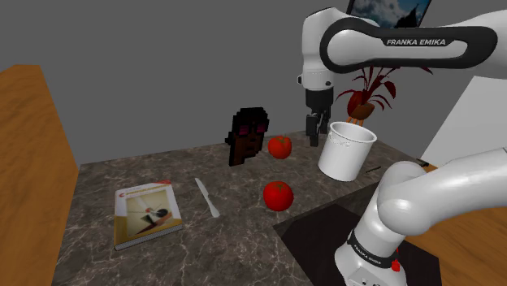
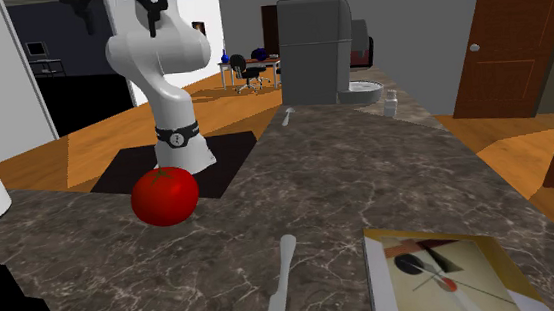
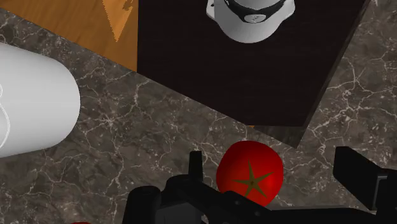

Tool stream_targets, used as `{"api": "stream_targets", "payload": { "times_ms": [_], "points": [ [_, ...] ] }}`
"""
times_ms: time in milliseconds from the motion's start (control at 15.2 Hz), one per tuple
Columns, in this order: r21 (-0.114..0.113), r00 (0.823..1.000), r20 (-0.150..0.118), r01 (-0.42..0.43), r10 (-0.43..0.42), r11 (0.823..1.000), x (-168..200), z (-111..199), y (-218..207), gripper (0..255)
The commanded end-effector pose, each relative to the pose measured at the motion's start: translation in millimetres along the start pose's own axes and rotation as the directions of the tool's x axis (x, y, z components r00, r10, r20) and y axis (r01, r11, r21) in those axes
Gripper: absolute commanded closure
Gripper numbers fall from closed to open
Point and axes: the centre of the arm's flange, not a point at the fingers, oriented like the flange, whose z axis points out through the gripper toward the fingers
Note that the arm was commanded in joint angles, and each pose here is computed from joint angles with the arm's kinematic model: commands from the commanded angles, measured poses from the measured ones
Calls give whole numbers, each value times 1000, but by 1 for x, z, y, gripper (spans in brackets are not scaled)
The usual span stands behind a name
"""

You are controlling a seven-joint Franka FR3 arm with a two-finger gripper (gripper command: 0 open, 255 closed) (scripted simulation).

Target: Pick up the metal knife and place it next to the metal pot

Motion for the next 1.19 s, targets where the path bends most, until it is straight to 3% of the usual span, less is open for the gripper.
{"api": "stream_targets", "payload": {
  "times_ms": [0,528,1122],
  "points": [
    [0,1000,0,0,0,1000,0,0,0,0],
    [34,994,-49,-92,94,995,69,49,-48,0],
    [78,975,-100,-193,200,978,155,97,-97,0]
  ]
}}
